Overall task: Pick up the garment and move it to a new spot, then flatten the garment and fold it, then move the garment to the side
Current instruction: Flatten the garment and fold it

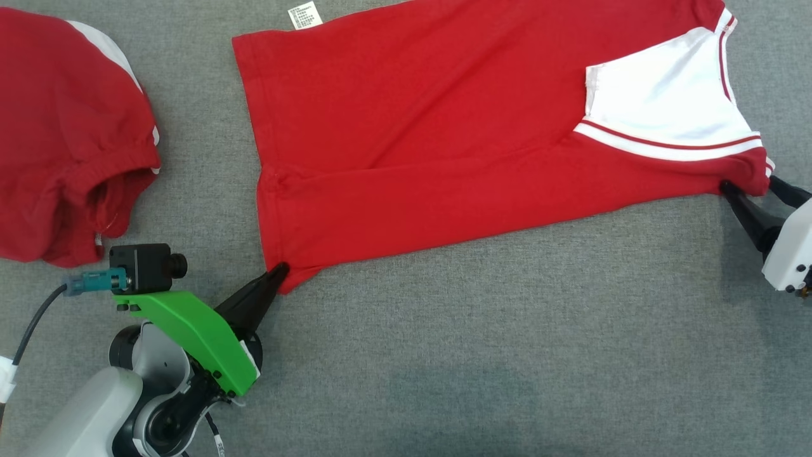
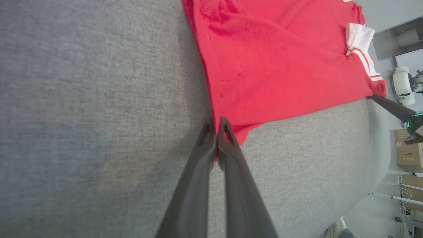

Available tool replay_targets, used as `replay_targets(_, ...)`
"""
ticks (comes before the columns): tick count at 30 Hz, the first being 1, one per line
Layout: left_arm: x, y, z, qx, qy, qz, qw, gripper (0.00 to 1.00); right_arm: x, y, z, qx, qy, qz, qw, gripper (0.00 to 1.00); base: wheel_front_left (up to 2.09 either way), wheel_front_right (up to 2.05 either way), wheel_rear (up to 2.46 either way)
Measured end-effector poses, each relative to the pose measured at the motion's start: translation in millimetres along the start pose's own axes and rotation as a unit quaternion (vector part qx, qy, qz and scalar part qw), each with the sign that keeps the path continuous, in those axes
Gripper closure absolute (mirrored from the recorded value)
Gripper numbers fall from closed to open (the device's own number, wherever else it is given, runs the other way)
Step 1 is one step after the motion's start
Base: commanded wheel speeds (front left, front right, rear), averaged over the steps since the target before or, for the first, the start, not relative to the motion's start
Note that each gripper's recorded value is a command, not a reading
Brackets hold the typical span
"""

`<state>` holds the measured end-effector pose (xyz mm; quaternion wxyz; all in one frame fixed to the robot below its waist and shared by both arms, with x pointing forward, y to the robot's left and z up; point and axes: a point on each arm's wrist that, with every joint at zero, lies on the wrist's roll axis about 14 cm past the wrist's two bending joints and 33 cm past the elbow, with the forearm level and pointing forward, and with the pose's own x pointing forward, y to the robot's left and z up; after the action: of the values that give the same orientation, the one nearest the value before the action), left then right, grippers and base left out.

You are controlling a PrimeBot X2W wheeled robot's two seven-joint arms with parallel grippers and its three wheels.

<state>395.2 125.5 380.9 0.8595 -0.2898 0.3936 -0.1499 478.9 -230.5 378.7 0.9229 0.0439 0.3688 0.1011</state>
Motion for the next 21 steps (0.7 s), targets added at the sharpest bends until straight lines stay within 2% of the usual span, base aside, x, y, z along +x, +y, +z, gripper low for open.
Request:
replay_targets(3, 0, 0, 0, 0.000, -0.001, 0.001, 1.000, 1.00, 5, 5, 3, 0.009, -0.007, 0.005, 1.000, 0.00, 0.00, 0.00, 0.00)
replay_targets(4, -1, 0, 0, 0.000, -0.001, 0.001, 1.000, 1.00, 8, 8, 5, 0.010, -0.012, 0.009, 1.000, 0.95, 0.00, 0.00, 0.00)
replay_targets(5, -1, 0, 0, 0.000, -0.001, 0.001, 1.000, 1.00, 8, 9, 5, 0.013, -0.012, 0.011, 1.000, 1.00, 0.00, 0.00, 0.00)
replay_targets(11, -6, -1, 1, 0.003, -0.004, 0.001, 1.000, 1.00, -3, 12, 0, 0.037, -0.006, 0.028, 0.999, 1.00, 0.00, 0.00, 0.00)
replay_targets(21, -32, 0, -14, -0.001, 0.014, -0.004, 1.000, 1.00, -68, 14, -32, 0.097, 0.016, 0.050, 0.994, 1.00, 0.00, 0.00, 0.00)
